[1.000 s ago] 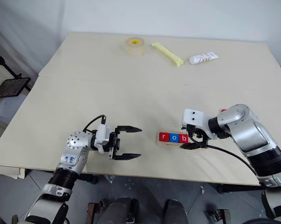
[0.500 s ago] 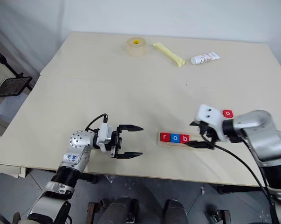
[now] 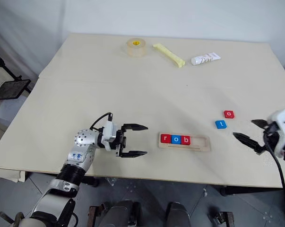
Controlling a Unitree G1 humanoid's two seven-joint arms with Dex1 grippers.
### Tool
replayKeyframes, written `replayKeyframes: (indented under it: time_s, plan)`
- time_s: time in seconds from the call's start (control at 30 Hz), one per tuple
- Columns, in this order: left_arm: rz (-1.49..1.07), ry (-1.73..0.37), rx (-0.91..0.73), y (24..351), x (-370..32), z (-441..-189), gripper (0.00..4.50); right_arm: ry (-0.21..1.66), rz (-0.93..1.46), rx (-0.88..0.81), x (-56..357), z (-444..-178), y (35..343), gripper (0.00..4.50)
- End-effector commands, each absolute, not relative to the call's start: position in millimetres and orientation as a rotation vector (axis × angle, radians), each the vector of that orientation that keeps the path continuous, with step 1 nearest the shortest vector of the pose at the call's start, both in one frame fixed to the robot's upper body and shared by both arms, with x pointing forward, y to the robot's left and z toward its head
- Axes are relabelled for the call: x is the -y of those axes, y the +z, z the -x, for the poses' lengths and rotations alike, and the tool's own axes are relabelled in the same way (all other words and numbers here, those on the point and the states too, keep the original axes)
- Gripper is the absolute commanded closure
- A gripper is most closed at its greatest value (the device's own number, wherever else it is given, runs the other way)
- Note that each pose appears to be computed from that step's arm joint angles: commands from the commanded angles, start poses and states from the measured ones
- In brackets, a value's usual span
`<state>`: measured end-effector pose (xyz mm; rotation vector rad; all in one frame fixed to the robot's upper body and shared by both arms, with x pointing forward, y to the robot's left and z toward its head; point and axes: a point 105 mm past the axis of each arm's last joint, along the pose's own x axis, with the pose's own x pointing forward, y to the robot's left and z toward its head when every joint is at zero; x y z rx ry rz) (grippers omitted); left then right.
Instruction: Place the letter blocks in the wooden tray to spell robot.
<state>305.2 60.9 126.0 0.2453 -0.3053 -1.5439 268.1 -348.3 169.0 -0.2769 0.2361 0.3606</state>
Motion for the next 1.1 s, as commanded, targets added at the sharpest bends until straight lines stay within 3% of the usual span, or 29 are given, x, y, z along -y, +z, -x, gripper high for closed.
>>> replayKeyframes:
  time_s: [0.03, 0.3, 0.87, 1.1]
  plan:
    - [-0.262, -1.551, 0.329, 132, -61, -306, 0.0, 0.326, 0.26, -0.159, 356, -252, 179, 0.03]
    - [-0.273, -1.566, 0.325, 135, -63, -310, 0.0, 0.286, 0.196, -0.137, 360, -232, 171, 0.03]
    - [-0.292, -1.575, 0.324, 136, -66, -309, 0.0, 0.291, 0.176, -0.13, 354, -235, 171, 0.03]
    - [-0.291, -1.577, 0.327, 135, -66, -307, 0.0, 0.265, 0.152, -0.13, 347, -266, 181, 0.03]
